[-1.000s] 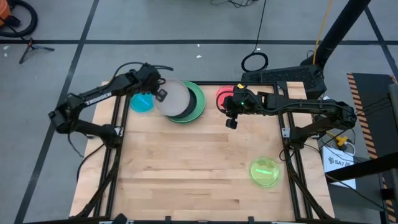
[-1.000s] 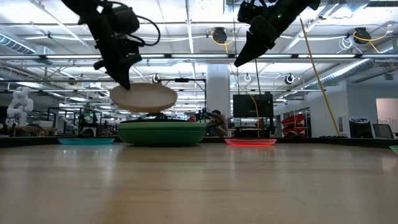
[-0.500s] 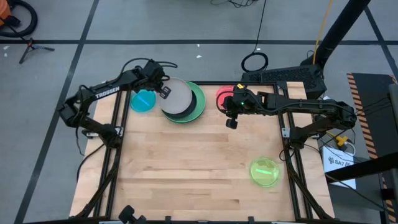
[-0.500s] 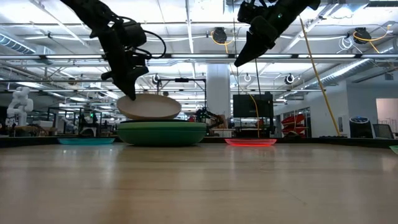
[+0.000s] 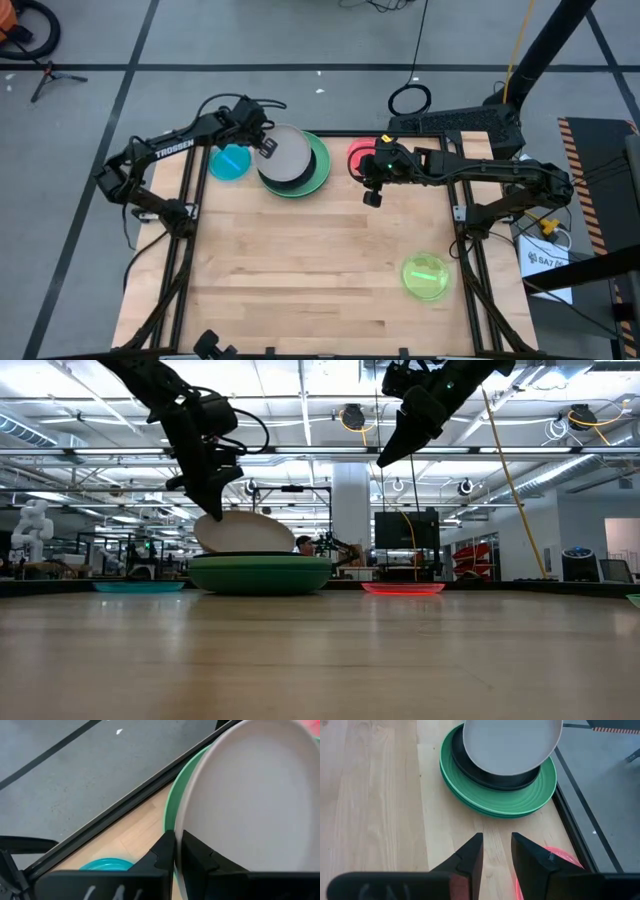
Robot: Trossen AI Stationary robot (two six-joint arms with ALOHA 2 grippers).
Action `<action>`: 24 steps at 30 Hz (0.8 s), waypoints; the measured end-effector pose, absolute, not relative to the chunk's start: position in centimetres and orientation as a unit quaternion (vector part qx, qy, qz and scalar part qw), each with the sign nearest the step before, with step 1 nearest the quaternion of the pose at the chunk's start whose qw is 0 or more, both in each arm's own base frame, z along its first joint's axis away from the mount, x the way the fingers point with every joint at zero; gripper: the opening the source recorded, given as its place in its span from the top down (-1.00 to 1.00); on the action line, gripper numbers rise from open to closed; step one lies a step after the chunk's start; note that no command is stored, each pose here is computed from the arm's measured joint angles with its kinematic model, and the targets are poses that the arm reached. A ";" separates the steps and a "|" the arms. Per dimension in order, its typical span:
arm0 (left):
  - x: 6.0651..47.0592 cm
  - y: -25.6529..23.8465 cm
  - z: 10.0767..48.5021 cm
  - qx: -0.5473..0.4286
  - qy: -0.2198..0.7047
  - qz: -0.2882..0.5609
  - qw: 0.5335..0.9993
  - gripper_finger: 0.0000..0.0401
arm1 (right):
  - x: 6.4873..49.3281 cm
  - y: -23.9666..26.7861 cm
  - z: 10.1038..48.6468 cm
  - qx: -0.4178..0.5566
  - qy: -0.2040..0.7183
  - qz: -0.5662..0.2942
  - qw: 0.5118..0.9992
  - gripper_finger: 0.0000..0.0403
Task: Stack plastic plates
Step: Stack the gray plate on the black plate
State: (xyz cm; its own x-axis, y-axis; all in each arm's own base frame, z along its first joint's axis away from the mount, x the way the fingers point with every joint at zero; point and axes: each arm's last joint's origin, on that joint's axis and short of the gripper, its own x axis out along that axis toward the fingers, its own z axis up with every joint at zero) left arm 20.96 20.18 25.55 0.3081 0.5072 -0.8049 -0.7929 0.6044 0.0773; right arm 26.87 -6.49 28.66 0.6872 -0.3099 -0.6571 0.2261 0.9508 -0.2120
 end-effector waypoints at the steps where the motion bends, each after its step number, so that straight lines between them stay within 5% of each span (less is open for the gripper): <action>1: 21.0 20.2 25.5 -0.170 0.421 0.411 0.791 0.86 | 26.9 -6.5 28.7 -0.057 0.367 -0.146 0.917 0.54; 24: 21.0 20.1 25.5 -0.183 0.417 0.408 0.791 0.84 | 26.9 -6.5 28.7 -0.057 0.367 -0.146 0.917 0.54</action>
